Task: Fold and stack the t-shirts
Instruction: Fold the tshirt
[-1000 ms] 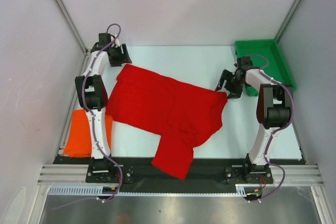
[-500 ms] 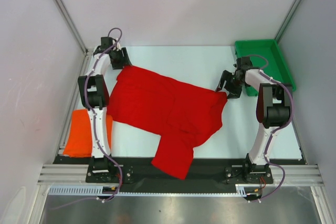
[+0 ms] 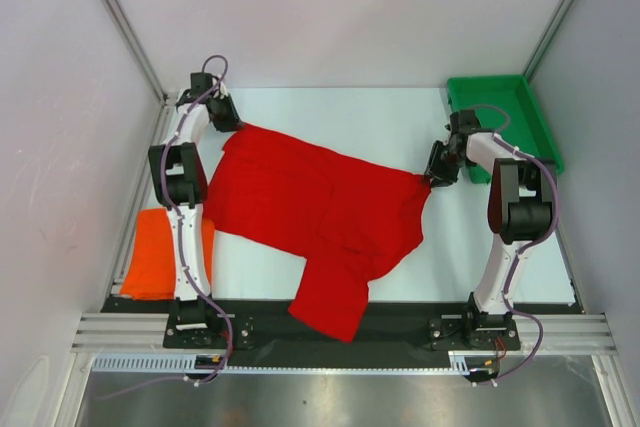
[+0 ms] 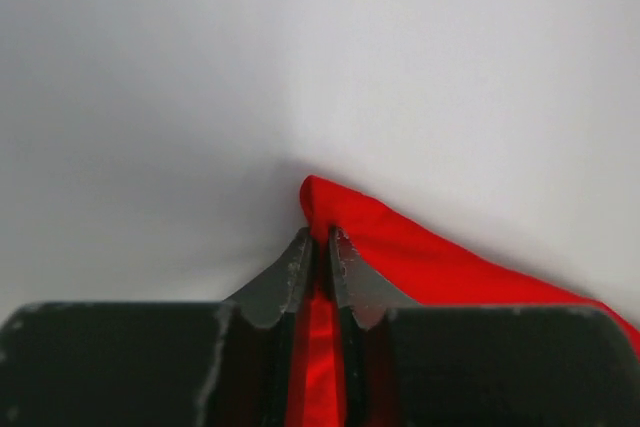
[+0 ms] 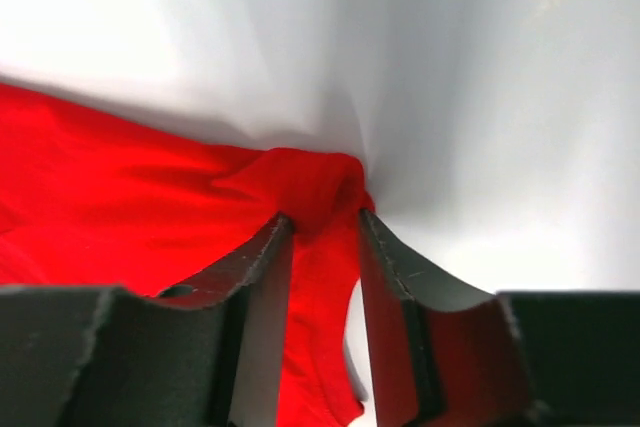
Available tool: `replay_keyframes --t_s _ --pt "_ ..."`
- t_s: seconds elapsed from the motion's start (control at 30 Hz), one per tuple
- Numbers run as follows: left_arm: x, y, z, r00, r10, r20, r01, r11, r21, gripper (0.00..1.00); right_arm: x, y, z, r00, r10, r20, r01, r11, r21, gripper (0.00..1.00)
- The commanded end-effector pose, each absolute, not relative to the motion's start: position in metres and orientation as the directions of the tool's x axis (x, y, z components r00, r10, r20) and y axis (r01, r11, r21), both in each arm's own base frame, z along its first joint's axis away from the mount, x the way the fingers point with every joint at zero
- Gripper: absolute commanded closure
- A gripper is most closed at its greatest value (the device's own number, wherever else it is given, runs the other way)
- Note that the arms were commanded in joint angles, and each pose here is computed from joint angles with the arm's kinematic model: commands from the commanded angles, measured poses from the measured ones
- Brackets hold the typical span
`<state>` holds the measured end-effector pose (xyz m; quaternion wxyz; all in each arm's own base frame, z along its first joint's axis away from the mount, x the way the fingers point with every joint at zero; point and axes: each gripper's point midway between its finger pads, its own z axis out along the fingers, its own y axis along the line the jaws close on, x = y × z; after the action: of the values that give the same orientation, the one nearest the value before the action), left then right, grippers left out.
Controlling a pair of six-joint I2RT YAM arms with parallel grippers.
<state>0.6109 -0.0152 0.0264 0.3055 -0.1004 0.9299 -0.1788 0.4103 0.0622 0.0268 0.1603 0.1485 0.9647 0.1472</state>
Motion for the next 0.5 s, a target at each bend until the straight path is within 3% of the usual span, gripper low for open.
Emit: replay_keyframes --t_s 0.0,0.03,0.17,0.27,0.47 --pt "0.614 -0.001 0.018 -0.781 -0.37 -0.503 -0.148 0.892 -0.426 0.85 0.41 0.052 0.02 -0.901 0.336 -0.274 0.262 0.926 0.274 0.65" --pt "0.614 0.004 0.017 -0.776 -0.4 -0.488 -0.172 0.878 -0.446 0.87 0.413 0.05 0.021 -0.897 0.338 -0.286 0.266 0.927 0.263 0.66" --pt "0.617 0.01 0.021 -0.755 -0.457 -0.471 -0.203 0.846 -0.494 1.0 0.421 0.042 0.018 -0.886 0.346 -0.309 0.284 0.931 0.229 0.89" --pt "0.618 0.007 0.029 -0.741 -0.478 -0.47 -0.208 0.831 -0.516 1.0 0.432 0.033 0.018 -0.867 0.357 -0.347 0.309 0.932 0.188 1.0" --pt "0.621 -0.016 0.037 -0.693 -0.569 -0.443 -0.223 0.754 -0.618 1.0 0.47 0.01 0.032 -0.81 0.347 -0.472 0.338 0.935 0.109 1.0"
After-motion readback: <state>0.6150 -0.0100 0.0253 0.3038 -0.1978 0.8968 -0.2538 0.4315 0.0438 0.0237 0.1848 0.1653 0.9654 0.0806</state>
